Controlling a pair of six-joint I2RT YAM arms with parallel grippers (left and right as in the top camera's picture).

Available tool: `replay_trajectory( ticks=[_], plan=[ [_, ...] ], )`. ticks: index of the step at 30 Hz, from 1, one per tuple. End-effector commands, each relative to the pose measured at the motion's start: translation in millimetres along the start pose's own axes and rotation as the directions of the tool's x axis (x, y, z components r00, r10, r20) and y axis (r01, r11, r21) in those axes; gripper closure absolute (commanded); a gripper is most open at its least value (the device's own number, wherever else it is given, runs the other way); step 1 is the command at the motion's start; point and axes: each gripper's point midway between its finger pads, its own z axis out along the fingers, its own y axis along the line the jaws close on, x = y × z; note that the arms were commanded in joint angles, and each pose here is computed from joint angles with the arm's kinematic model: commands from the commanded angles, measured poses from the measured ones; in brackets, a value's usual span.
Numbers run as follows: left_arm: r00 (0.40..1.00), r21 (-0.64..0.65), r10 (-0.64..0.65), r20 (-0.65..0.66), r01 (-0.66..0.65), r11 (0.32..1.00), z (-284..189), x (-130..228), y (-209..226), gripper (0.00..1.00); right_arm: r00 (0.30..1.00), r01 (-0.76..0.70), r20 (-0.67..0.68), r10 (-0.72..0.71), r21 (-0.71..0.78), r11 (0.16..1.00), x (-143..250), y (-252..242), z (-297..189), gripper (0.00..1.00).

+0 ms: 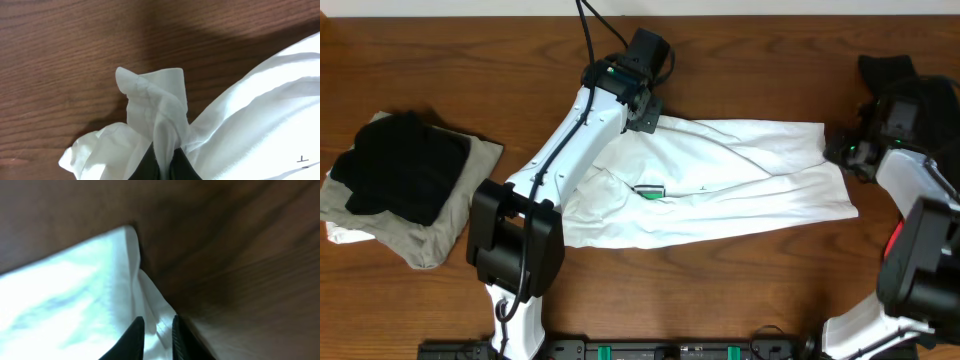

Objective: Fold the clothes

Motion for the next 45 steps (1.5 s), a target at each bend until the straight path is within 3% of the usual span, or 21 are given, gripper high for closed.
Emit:
replay_trajectory(
  ticks=[1,10,24,26,29,30,38,45],
  plan=[
    [1.0,0.006,-0.012,-0.016,0.012,1.0,4,4,0,0.94,0.999,0.006,-0.052,-0.01,-0.078,0.997,13,10,15,0.79],
    [1.0,0.006,-0.012,-0.016,0.012,1.0,4,4,0,0.94,0.998,0.034,-0.043,-0.042,-0.163,0.986,11,24,16,0.72],
    [1.0,0.006,-0.012,-0.016,0.012,1.0,4,4,0,0.94,0.996,0.043,-0.06,-0.061,-0.273,0.961,15,42,12,0.71],
    [1.0,0.006,-0.012,-0.016,0.012,1.0,4,4,1,0.94,0.996,0.038,-0.064,-0.058,-0.275,0.961,16,41,11,0.76],
    [1.0,0.006,-0.012,-0.017,0.012,1.0,4,4,1,0.94,0.997,0.035,-0.061,-0.054,-0.275,0.961,14,40,11,0.96],
    [1.0,0.006,-0.012,-0.017,0.012,1.0,4,4,1,0.94,0.997,0.035,-0.059,-0.053,-0.274,0.961,14,39,11,0.99],
    [0.999,0.002,-0.01,-0.036,0.01,1.0,-2,10,3,0.94,0.999,0.049,0.032,-0.041,-0.274,0.96,-12,37,-20,0.99],
    [0.979,0.024,-0.036,-0.2,0.041,0.999,-11,50,-1,0.94,0.984,0.038,0.176,0.003,-0.228,0.973,-44,18,-92,0.99]
  ],
)
